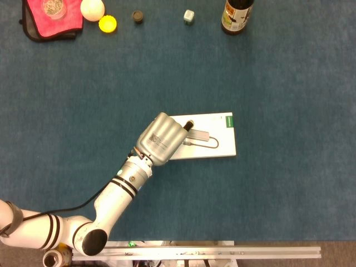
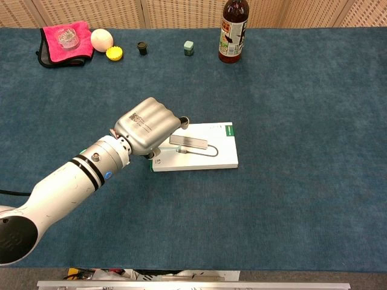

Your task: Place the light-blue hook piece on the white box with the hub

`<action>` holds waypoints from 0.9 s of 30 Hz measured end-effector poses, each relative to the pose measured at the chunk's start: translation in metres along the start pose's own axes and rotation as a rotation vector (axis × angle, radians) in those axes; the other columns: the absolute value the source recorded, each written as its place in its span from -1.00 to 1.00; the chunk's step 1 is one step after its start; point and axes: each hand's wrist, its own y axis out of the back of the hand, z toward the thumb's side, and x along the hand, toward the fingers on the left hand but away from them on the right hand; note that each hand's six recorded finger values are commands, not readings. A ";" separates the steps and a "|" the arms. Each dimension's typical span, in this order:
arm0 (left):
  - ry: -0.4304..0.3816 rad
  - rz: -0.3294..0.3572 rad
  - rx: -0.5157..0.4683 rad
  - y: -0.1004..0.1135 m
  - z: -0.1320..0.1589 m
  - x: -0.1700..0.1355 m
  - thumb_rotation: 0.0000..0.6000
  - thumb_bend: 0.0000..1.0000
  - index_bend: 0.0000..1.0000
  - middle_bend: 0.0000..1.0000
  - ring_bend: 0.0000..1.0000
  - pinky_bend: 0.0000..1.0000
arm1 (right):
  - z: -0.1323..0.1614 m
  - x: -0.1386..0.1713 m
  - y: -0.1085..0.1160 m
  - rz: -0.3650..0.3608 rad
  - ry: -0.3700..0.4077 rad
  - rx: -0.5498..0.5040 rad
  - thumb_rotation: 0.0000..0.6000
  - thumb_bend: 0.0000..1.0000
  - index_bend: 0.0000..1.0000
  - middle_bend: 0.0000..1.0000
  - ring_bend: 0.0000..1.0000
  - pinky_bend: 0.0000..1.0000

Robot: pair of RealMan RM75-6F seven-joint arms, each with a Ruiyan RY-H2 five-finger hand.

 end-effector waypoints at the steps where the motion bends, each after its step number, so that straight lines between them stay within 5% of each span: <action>1: -0.001 0.000 -0.002 0.000 0.001 -0.001 1.00 -0.55 -0.48 0.58 0.69 0.73 | 0.000 0.000 0.000 0.000 0.002 0.000 1.00 -0.71 -0.68 -0.43 -0.50 -0.34; 8: -0.009 -0.001 -0.015 0.001 0.007 -0.003 1.00 -0.59 -0.55 0.58 0.68 0.71 | 0.002 0.000 0.000 0.002 0.007 0.000 1.00 -0.71 -0.68 -0.43 -0.50 -0.34; 27: -0.037 0.008 -0.021 0.000 0.016 -0.009 1.00 -0.73 -0.34 0.58 0.68 0.68 | -0.002 0.003 0.000 -0.002 -0.006 -0.001 1.00 -0.71 -0.68 -0.43 -0.50 -0.34</action>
